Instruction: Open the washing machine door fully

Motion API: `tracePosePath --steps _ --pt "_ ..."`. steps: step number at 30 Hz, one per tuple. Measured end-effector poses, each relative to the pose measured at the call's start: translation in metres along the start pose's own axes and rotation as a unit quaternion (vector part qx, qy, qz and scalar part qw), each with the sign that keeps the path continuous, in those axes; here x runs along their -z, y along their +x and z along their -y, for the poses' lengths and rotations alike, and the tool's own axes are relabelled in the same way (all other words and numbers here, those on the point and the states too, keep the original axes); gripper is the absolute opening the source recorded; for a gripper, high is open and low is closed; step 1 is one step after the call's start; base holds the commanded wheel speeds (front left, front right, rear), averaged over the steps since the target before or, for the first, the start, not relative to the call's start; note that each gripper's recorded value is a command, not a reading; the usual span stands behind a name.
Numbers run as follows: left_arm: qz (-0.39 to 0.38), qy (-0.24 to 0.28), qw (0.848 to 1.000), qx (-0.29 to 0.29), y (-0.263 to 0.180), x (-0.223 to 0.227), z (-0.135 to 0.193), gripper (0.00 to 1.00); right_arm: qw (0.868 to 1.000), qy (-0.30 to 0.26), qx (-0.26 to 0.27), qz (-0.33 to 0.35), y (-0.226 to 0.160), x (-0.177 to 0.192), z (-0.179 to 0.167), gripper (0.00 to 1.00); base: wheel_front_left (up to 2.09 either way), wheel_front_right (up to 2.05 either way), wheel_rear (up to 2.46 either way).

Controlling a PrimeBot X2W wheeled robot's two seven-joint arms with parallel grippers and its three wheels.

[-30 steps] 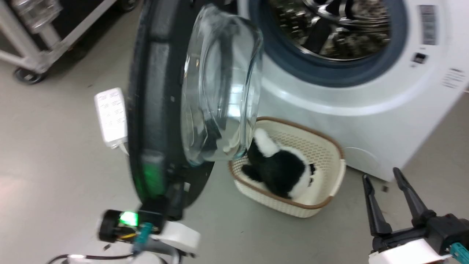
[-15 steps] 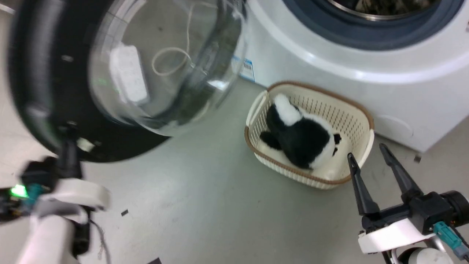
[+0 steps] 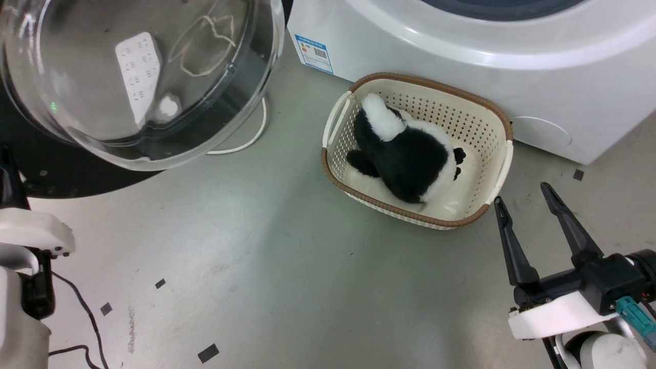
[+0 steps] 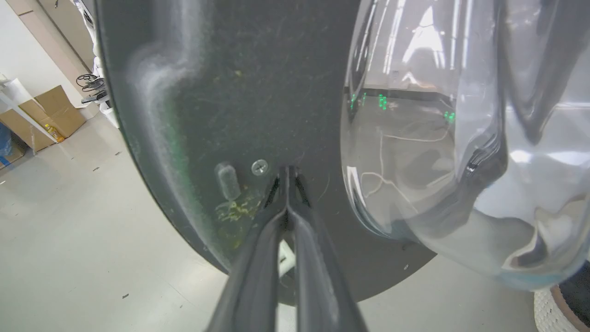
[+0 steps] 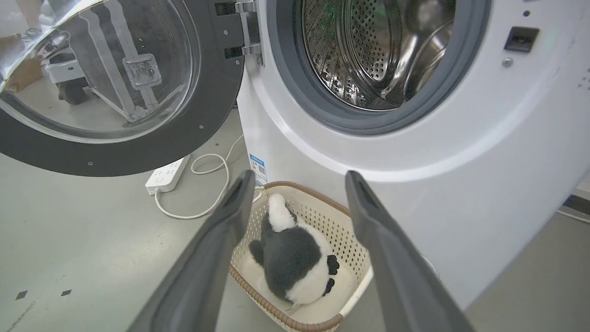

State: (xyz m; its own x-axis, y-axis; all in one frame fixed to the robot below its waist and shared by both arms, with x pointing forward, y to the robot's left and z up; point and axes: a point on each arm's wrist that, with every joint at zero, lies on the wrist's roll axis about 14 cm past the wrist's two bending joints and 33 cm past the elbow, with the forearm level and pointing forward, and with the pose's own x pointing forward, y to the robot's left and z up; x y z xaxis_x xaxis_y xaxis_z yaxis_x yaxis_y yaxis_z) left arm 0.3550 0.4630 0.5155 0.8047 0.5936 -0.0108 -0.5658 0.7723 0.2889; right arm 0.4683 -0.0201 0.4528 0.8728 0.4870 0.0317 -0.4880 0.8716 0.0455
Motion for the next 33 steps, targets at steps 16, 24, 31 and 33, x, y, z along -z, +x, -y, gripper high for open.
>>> tracePosePath --steps 16,24,31,33 --pt "0.132 -0.055 0.988 0.051 -0.036 -0.075 0.048 0.0 0.997 -0.039 0.037 0.057 -0.02 -0.054 0.019 1.0 0.0 0.0 0.0" --pt "0.171 -0.128 0.967 0.136 -0.104 -0.097 0.109 0.0 0.987 -0.077 0.1 0.094 -0.071 -0.101 0.045 1.0 0.0 0.0 0.0" --pt "0.169 -0.144 0.952 0.212 -0.148 -0.099 0.163 0.0 0.981 -0.088 0.148 0.093 -0.121 -0.109 0.06 1.0 0.0 0.0 0.0" --pt "0.168 -0.138 0.948 0.234 -0.158 -0.098 0.177 0.0 0.979 -0.086 0.162 0.093 -0.132 -0.11 0.065 1.0 0.0 0.0 0.0"
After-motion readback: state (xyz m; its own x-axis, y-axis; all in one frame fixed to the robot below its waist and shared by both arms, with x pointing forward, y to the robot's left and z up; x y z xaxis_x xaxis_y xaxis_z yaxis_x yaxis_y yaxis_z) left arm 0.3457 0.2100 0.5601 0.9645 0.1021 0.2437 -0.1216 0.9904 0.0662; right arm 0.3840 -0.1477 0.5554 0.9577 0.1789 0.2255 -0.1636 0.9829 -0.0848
